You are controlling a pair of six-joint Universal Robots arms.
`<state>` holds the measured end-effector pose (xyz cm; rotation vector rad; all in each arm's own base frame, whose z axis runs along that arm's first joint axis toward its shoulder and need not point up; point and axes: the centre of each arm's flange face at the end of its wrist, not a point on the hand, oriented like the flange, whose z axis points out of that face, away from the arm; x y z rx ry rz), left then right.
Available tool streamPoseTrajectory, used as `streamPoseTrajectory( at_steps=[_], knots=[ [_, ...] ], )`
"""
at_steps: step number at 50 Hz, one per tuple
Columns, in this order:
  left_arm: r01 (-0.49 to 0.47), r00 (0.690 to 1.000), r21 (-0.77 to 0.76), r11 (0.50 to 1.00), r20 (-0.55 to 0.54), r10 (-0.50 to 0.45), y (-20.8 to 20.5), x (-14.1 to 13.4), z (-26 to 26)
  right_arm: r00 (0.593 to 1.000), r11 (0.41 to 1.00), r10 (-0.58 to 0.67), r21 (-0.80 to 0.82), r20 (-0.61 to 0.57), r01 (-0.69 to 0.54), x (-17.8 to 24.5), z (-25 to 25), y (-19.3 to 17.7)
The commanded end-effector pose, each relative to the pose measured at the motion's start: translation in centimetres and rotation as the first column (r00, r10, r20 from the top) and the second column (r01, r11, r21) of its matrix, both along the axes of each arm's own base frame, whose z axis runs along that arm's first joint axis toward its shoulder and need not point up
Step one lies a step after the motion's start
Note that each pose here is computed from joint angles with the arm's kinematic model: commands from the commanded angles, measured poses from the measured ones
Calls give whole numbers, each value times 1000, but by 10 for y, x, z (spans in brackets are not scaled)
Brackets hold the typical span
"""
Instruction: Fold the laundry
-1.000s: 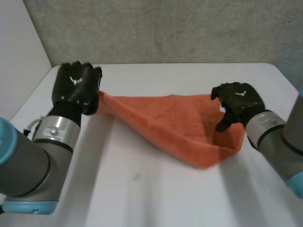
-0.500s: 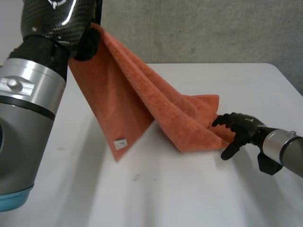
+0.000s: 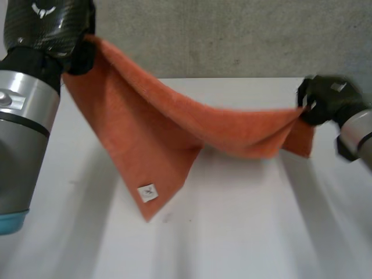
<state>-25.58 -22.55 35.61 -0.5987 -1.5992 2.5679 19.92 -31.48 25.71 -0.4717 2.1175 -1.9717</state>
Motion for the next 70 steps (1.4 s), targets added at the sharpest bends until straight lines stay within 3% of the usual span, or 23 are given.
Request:
streamPoseTrajectory(
  at_steps=[1, 7, 13, 14, 17, 18, 21, 24, 25, 28, 32, 34, 36, 37, 38, 41, 43, 46, 47, 51, 55, 63, 70],
  knots=[
    [-91, 994, 120, 989, 71, 83, -25, 26, -32, 971, 966, -39, -258, -237, -25, -17, 85, 48],
    [-76, 985, 319, 945, 170, 22, -25, 30, -76, 902, 972, -51, -228, -429, -53, -19, 83, 66],
    [-96, 971, 486, 869, 238, -26, -27, 28, -119, 881, 992, 59, -70, -470, -103, -5, 51, 68],
    [-102, 967, 517, 850, 253, -38, -30, 27, -130, 861, 989, 148, 48, -487, -143, 12, 20, 65],
    [-105, 965, 531, 841, 259, -43, -32, 26, -136, 851, 985, 170, 81, -498, -150, 16, 10, 64],
    [-111, 962, 554, 825, 269, -51, -36, 25, -147, 817, 976, 205, 173, -539, -130, 24, -23, 54],
    [-124, 956, 580, 805, 288, -60, -54, 19, -167, 796, 973, 206, 206, -569, -104, 28, -43, 39],
    [-130, 952, 567, 814, 300, -58, -70, 15, -171, 795, 973, 203, 209, -572, -98, 29, -48, 34],
    [-130, 951, 555, 821, 303, -54, -76, 13, -170, 801, 982, 169, 169, -574, -87, 36, -57, 5],
    [-121, 956, 441, 889, 292, -15, -113, 2, -145, 811, 990, 134, 115, -570, -83, 41, -54, -12],
    [-95, 973, 258, 961, 230, 34, -140, -8, -95, 859, 990, -46, -139, -510, -30, 48, -4, -54],
    [-84, 987, 55, 995, 140, 76, -154, -13, -45, 908, 925, -203, -377, -367, 54, 50, 57, -75],
    [-88, 994, -151, 985, 54, 97, -156, -14, 3, 919, 900, -232, -428, -320, 78, 50, 71, -78],
    [-88, 994, -152, 984, 54, 97, -156, -14, 3, 947, 814, -270, -568, -175, 127, 48, 119, -72],
    [-113, 994, -322, 940, -35, 107, -147, -9, 47, 954, 780, -272, -609, -123, 143, 46, 138, -66],
    [-121, 992, -438, 891, -95, 88, -131, -7, 75, 967, 682, -255, -708, 7, 185, 35, 186, -36],
    [-120, 992, -422, 898, -90, 89, -127, -5, 70, 969, 671, -244, -717, 27, 189, 31, 190, -26],
    [-114, 993, -366, 924, -67, 96, -126, -2, 50, 978, 702, -210, -697, -6, 147, 32, 179, -15],
    [-108, 994, -333, 937, -57, 94, -125, -2, 38, 983, 763, -166, -642, -76, 80, 35, 152, -10],
    [-111, 994, -165, 980, -13, 110, -126, 11, -18, 978, 875, -63, -482, -200, -43, 41, 89, -2],
    [-114, 993, -9, 993, 14, 114, -120, 25, -69, 962, 939, 13, -327, -272, -106, 42, 34, 7],
    [-101, 993, 227, 969, 81, 85, -96, 29, -148, 926, 993, 106, -9, -362, -117, 41, -77, 6],
    [-113, 990, 317, 942, 115, 80, -89, 33, -180, 921, 989, 138, 97, -365, -110, 40, -113, 7]
  ],
)
